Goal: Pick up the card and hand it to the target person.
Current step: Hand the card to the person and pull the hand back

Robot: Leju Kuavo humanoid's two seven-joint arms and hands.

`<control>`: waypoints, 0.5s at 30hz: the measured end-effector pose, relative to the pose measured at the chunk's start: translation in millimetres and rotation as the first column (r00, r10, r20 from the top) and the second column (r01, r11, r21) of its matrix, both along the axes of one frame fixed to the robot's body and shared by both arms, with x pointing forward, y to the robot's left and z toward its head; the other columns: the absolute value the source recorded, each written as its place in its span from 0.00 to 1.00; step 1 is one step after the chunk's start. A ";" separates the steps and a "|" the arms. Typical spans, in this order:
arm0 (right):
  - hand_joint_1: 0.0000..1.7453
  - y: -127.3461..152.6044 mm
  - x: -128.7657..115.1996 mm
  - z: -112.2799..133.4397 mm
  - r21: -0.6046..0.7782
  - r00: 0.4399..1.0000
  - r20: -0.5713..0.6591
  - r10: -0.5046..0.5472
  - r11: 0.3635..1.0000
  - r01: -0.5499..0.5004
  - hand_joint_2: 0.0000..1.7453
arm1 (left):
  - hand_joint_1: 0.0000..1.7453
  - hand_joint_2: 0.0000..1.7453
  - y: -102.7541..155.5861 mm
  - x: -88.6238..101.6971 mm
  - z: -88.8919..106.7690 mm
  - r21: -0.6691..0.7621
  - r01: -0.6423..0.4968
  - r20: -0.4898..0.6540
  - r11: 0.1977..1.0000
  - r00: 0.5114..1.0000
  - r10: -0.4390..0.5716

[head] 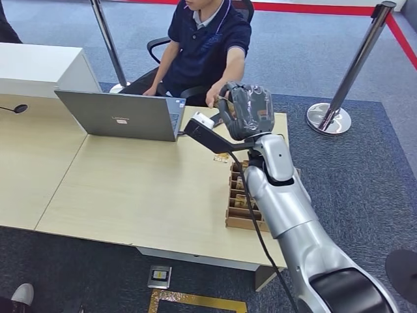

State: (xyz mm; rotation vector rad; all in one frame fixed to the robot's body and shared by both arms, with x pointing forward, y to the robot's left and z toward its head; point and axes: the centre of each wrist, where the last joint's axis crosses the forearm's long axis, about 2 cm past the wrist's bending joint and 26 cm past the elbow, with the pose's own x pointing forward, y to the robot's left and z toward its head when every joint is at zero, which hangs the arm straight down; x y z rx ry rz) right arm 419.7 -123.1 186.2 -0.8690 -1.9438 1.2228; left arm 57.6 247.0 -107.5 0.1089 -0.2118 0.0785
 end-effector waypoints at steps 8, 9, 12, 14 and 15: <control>0.00 -41.5 -83.0 -35.9 0.273 0.980 0.155 -0.124 0.959 0.078 1.00 | 0.00 0.00 -1.4 -2.6 -0.2 -0.006 -0.031 -0.013 0.999 0.999 0.031; 0.00 -48.5 -100.5 -39.3 0.290 0.976 0.166 -0.141 0.953 0.088 1.00 | 0.00 0.00 -1.6 -3.2 -0.3 -0.007 -0.038 -0.017 0.999 0.999 0.038; 0.00 -71.8 -160.7 -49.7 0.356 0.966 0.158 -0.206 0.924 0.138 1.00 | 0.00 0.00 -1.9 -5.3 -0.5 -0.010 -0.059 -0.028 0.998 0.998 0.059; 0.00 -85.2 -199.3 -54.2 0.386 0.958 0.134 -0.252 0.904 0.184 1.00 | 0.00 0.00 -1.8 -6.5 -0.7 -0.011 -0.069 -0.037 0.998 0.997 0.068; 0.00 -89.7 -214.4 -55.3 0.389 0.954 0.128 -0.270 0.899 0.202 1.00 | 0.00 0.00 -1.9 -7.0 -0.7 -0.012 -0.071 -0.041 0.997 0.997 0.071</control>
